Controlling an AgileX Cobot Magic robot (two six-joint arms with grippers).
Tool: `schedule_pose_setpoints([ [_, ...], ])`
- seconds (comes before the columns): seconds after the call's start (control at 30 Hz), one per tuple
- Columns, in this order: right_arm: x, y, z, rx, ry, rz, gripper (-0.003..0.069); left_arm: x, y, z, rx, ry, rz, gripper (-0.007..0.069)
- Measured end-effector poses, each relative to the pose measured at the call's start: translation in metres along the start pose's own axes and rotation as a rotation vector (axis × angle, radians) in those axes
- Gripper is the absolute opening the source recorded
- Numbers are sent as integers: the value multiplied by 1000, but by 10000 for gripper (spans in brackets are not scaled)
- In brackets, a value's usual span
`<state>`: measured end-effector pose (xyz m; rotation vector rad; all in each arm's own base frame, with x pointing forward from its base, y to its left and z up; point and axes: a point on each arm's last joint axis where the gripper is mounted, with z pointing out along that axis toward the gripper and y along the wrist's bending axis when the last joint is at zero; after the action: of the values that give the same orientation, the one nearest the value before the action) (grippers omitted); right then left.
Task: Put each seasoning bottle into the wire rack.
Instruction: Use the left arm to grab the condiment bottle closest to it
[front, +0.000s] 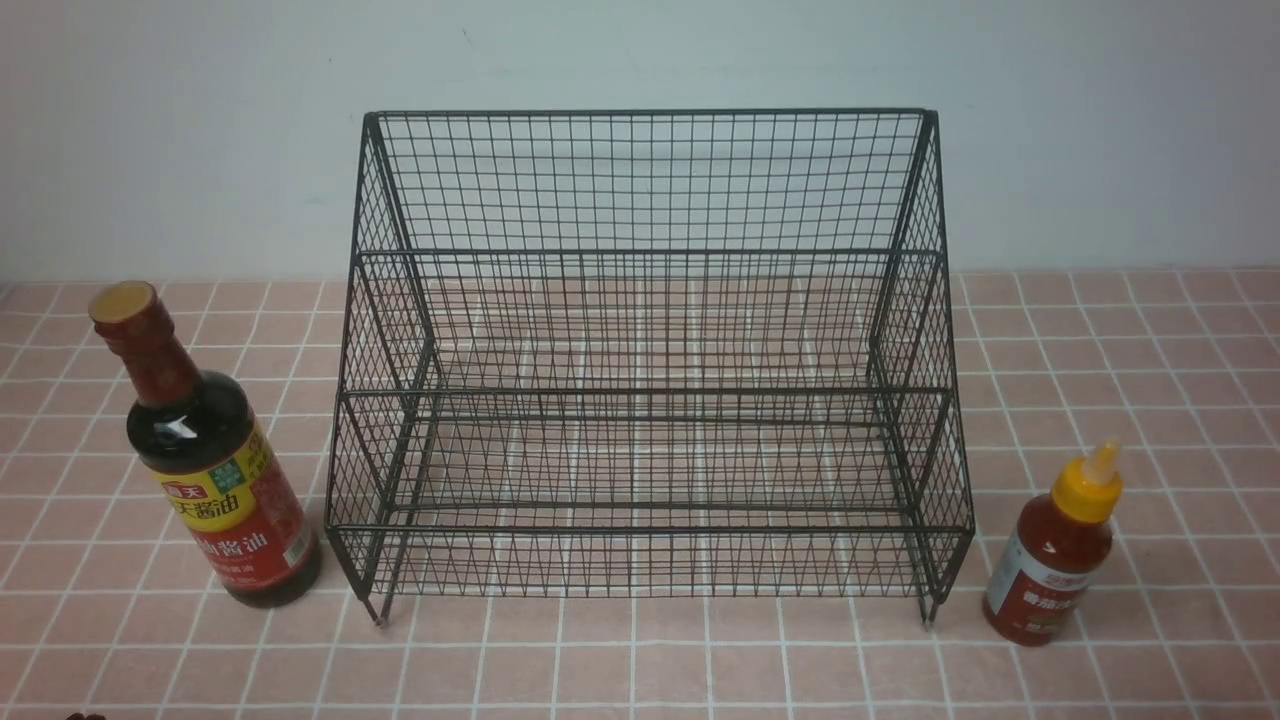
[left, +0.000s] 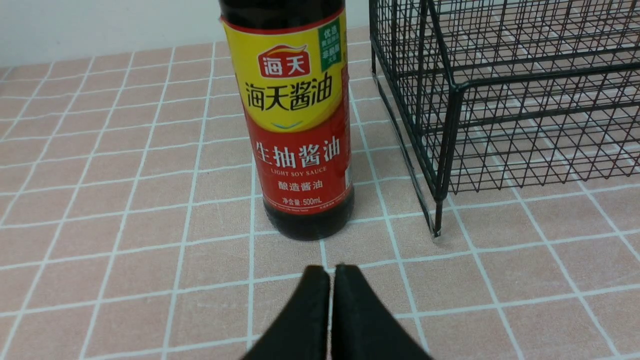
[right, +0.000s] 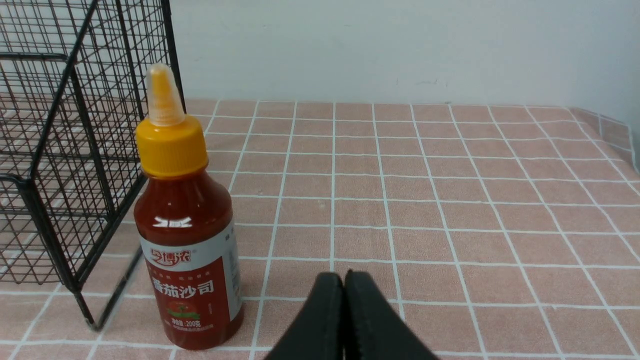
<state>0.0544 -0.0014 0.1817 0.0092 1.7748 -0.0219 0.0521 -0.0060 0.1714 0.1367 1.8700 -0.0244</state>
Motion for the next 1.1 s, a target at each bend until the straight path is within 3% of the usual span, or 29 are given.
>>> schedule_pose_setpoints([
  [0.17, 0, 0, 0, 0, 0, 0, -9, -3, 0, 0, -3, -41, -22, -7],
  [0.33, 0, 0, 0, 0, 0, 0, -9, -24, 1, -3, 36, -270, -368, -7],
  [0.53, 0, 0, 0, 0, 0, 0, -9, -42, 11, -11, 2, -514, -523, -7],
  [0.73, 0, 0, 0, 0, 0, 0, -9, -59, 20, -21, -73, -723, -447, -7],
  [0.83, 0, 0, 0, 0, 0, 0, -9, -76, 16, -10, -73, -612, -290, -7],
  [1.1, 0, 0, 0, 0, 0, 0, -9, -115, 16, 31, -72, -393, -183, 40],
])
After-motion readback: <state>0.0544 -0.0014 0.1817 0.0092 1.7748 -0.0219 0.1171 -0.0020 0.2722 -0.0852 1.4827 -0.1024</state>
